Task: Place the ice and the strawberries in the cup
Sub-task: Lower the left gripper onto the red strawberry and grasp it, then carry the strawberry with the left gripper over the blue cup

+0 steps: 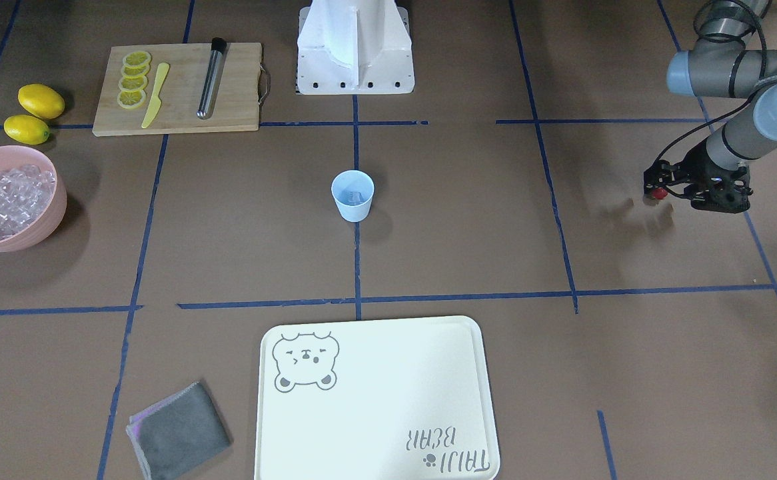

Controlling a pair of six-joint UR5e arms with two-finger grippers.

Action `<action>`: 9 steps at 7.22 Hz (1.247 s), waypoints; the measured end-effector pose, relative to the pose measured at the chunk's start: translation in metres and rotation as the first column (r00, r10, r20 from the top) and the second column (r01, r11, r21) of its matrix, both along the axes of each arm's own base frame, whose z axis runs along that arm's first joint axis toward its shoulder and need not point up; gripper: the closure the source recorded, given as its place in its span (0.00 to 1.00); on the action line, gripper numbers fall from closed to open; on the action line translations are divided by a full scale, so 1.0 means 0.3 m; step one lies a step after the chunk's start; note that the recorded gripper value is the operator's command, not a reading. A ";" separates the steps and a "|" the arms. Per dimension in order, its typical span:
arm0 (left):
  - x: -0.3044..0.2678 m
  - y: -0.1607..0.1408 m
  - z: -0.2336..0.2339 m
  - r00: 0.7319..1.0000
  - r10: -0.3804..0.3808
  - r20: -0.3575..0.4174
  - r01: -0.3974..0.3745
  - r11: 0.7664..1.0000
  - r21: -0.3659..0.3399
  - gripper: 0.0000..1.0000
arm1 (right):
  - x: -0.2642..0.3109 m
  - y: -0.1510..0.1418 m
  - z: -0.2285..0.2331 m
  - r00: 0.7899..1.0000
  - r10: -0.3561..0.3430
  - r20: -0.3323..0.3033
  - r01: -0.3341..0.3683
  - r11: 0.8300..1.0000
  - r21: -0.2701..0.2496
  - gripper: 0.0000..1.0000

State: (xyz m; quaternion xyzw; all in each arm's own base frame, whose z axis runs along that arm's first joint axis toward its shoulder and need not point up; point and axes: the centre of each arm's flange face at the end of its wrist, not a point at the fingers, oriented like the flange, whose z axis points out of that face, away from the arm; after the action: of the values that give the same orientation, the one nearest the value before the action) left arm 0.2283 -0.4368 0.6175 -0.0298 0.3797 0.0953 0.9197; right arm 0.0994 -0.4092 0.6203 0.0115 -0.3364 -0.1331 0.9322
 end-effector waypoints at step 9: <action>0.292 -0.145 -0.706 0.954 -0.135 -0.267 0.091 0.981 -0.171 1.00 | 0.000 -0.004 -0.020 1.000 0.002 0.000 -0.002 1.000 0.011 0.00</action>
State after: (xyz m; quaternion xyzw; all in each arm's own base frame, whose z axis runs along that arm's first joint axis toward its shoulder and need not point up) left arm 0.3158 -0.4803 0.4056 -0.0664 0.5119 0.0155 0.8563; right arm 0.0994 -0.4102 0.6143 0.0171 -0.3357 -0.1341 0.9322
